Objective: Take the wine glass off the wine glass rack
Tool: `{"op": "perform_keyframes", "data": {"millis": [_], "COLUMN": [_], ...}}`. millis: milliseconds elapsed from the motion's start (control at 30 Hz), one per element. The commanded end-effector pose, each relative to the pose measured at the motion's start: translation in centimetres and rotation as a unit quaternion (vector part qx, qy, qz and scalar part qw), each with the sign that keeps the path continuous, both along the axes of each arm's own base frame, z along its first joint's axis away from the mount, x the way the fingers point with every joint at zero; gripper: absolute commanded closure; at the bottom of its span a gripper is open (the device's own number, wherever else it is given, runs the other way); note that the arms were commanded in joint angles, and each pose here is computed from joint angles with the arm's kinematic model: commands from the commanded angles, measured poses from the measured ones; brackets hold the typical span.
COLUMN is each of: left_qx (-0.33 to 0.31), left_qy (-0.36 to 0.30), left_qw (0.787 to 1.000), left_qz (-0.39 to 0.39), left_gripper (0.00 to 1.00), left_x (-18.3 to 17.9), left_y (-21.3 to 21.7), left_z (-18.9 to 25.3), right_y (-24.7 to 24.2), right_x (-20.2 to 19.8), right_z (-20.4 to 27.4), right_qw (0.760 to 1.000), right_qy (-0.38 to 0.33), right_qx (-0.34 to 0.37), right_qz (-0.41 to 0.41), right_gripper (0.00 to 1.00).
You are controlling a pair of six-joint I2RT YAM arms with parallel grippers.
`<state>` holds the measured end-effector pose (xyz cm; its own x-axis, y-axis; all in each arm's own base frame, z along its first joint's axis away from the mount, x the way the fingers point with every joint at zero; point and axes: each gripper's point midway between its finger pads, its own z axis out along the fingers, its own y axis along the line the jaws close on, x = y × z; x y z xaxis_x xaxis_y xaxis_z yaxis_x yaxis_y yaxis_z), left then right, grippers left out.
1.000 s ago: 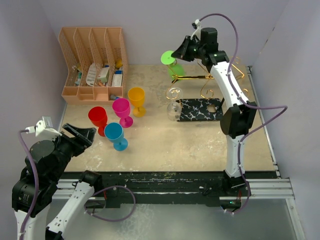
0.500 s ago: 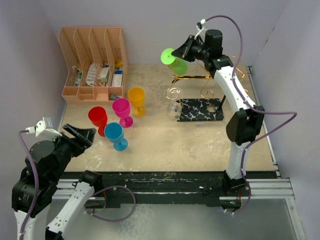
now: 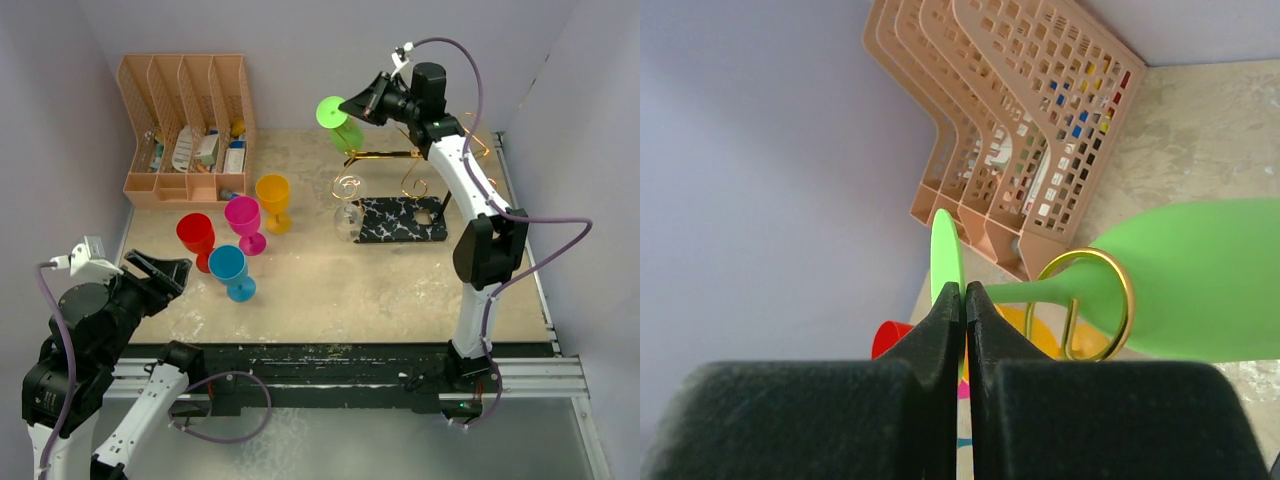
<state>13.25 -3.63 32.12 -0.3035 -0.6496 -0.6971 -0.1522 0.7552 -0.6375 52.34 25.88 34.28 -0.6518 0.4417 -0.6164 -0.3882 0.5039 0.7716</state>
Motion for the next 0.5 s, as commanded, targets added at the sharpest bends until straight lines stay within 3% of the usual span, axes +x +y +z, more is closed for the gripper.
{"op": "perform_keyframes", "data": {"millis": [0,467], "left_qx": [-0.012,-0.014], "left_qy": [-0.027,-0.027], "left_qw": [1.000,1.000], "left_qz": [0.003,-0.001], "left_gripper": [0.28,0.28], "left_x": [-0.4,-0.1], "left_y": [0.2,-0.1], "left_z": [1.7,1.8], "right_y": [0.5,-2.9], "right_x": [-1.0,-1.4], "right_z": [3.0,1.8], "right_qw": [0.999,0.998], "right_qy": [-0.030,-0.007], "right_qx": [0.030,-0.027], "right_qz": [0.026,-0.052], "right_gripper": [1.00,1.00]}}
